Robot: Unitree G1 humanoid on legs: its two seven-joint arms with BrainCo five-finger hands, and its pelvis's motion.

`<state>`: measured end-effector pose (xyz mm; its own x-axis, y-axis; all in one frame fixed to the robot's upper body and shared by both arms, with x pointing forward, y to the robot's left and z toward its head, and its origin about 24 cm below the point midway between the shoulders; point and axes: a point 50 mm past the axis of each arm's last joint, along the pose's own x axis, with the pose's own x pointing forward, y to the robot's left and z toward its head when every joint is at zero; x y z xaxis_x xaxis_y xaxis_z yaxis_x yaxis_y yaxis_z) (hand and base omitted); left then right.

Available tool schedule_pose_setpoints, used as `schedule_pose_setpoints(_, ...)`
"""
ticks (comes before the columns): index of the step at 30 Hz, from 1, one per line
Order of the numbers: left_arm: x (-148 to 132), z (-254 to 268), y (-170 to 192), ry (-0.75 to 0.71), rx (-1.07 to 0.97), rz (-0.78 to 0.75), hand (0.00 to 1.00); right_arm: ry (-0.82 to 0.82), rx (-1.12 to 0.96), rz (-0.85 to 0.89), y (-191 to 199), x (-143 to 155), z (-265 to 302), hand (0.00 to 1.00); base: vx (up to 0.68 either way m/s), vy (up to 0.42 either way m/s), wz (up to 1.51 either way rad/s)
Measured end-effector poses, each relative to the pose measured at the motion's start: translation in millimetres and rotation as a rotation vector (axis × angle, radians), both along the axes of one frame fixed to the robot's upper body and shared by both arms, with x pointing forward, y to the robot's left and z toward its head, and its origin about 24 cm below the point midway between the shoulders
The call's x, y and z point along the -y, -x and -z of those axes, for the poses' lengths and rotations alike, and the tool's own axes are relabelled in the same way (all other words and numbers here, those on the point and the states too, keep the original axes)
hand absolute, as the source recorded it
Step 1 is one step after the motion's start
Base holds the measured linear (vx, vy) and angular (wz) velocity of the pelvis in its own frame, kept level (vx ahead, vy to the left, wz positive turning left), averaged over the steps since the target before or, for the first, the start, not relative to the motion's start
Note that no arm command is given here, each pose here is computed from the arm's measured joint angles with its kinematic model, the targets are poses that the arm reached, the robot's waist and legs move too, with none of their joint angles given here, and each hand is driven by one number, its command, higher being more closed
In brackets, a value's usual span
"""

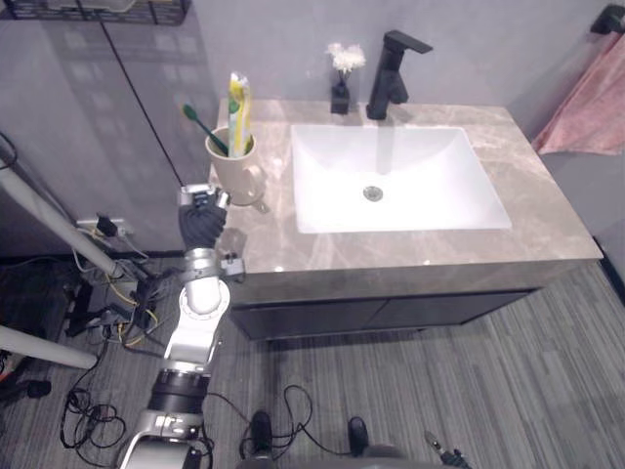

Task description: Organize washtable

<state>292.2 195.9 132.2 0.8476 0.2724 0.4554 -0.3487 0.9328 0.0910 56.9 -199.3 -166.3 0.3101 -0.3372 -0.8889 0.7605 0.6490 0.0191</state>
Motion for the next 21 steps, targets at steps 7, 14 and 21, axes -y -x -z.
schedule_pose_setpoints(7,0,-9,-6,-0.047,0.023,-0.012,1.0,0.005,0.003,-0.017,-2,0,0,0.0,0.0,-0.002,0.0)
schedule_pose_setpoints(14,0,-6,-12,-0.082,-0.004,-0.023,1.0,0.012,0.002,-0.036,-3,0,-1,0.0,0.04,-0.015,-0.02)
schedule_pose_setpoints(21,2,-7,-12,-0.097,-0.005,-0.014,1.0,0.013,0.003,-0.036,-3,0,-1,0.0,0.0,-0.001,-0.01)
